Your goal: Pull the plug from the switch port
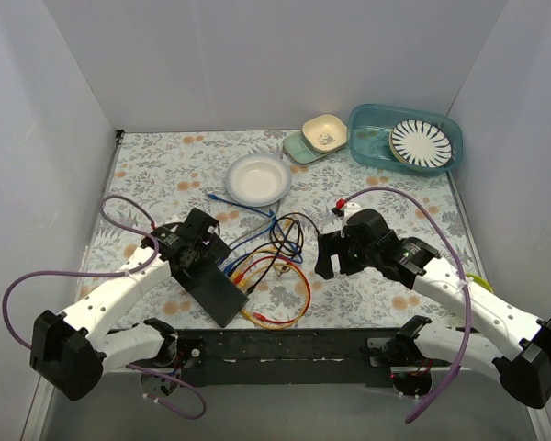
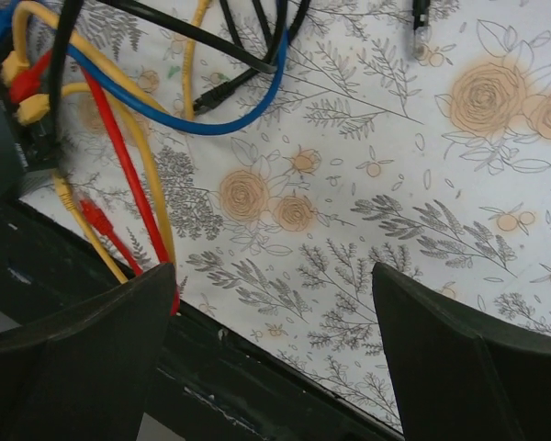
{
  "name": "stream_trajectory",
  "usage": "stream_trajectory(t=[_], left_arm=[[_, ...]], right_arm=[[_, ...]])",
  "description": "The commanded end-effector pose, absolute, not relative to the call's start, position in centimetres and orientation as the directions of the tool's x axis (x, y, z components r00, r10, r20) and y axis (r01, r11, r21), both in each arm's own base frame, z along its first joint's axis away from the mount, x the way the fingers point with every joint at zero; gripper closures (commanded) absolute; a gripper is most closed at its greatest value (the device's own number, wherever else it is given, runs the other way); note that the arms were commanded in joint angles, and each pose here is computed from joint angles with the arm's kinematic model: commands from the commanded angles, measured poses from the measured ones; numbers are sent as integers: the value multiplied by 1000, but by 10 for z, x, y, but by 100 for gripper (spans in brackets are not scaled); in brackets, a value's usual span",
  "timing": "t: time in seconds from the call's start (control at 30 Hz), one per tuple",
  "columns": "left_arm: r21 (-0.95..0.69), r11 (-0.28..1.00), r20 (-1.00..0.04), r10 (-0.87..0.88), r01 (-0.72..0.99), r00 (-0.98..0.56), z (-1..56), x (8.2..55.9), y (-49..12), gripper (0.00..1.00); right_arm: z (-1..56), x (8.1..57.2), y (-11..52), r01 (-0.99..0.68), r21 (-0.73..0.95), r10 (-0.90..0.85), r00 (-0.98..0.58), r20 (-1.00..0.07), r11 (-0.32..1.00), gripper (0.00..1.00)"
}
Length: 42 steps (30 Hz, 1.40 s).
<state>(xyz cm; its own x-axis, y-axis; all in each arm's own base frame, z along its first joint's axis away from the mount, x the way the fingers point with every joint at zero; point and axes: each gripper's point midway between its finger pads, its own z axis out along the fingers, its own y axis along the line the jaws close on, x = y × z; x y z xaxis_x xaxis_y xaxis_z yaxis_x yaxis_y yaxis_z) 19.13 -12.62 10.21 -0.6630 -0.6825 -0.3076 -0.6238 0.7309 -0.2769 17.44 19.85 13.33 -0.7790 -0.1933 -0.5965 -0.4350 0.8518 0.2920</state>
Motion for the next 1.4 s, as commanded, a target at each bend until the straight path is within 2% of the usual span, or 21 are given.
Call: stream_trajectory(t=[0.0, 0.13, 0.3, 0.37, 0.4, 0.47, 0.6, 0.8, 1.0, 1.07, 1.17, 1.3, 1.37], left_arm=[[-274, 685, -332, -726, -675, -602, 109, 209, -98, 2], [-274, 651, -279, -758, -708, -589, 103, 214, -93, 2], [-385, 572, -182, -816, -724, -548, 112, 200, -107, 2], [-367, 554, -142, -827, -747, -544, 101, 183, -106, 2], [-386, 534, -133, -839, -752, -528, 102, 178, -105, 2], [-326, 519, -102, -850, -791, -516, 83, 156, -98, 2], [-320, 494, -124, -868, -808, -481, 80, 136, -84, 2], [-366, 544, -130, -833, -755, -538, 85, 138, -90, 2], [-351, 612, -112, -779, -709, -617, 76, 138, -98, 17], [-341, 637, -77, -752, -692, -654, 71, 134, -106, 18], [-328, 657, -55, -731, -679, -681, 64, 133, -111, 19], [-304, 681, -29, -706, -667, -708, 53, 132, -115, 27], [-285, 690, -11, -696, -665, -718, 47, 129, -117, 28]], right_arm=[[183, 177, 235, -530, 396, -138, -711, -690, 750, 5], [193, 187, 256, -545, 408, -153, -716, -681, 733, 4], [228, 223, 287, -641, 312, -231, -619, -751, 701, 2], [211, 237, 299, -645, 281, -294, -636, -714, 711, 2], [225, 246, 309, -664, 271, -300, -613, -731, 697, 2], [204, 259, 322, -658, 267, -337, -641, -689, 704, 2], [191, 282, 356, -677, 281, -359, -642, -678, 680, 3], [151, 285, 389, -683, 347, -418, -692, -588, 643, 6], [115, 269, 402, -680, 389, -469, -721, -511, 622, 8], [101, 263, 398, -676, 389, -490, -729, -478, 626, 9], [88, 253, 396, -673, 418, -510, -737, -443, 610, 15], [78, 238, 388, -670, 446, -527, -742, -415, 593, 35], [79, 233, 388, -676, 464, -531, -737, -418, 573, 41]])
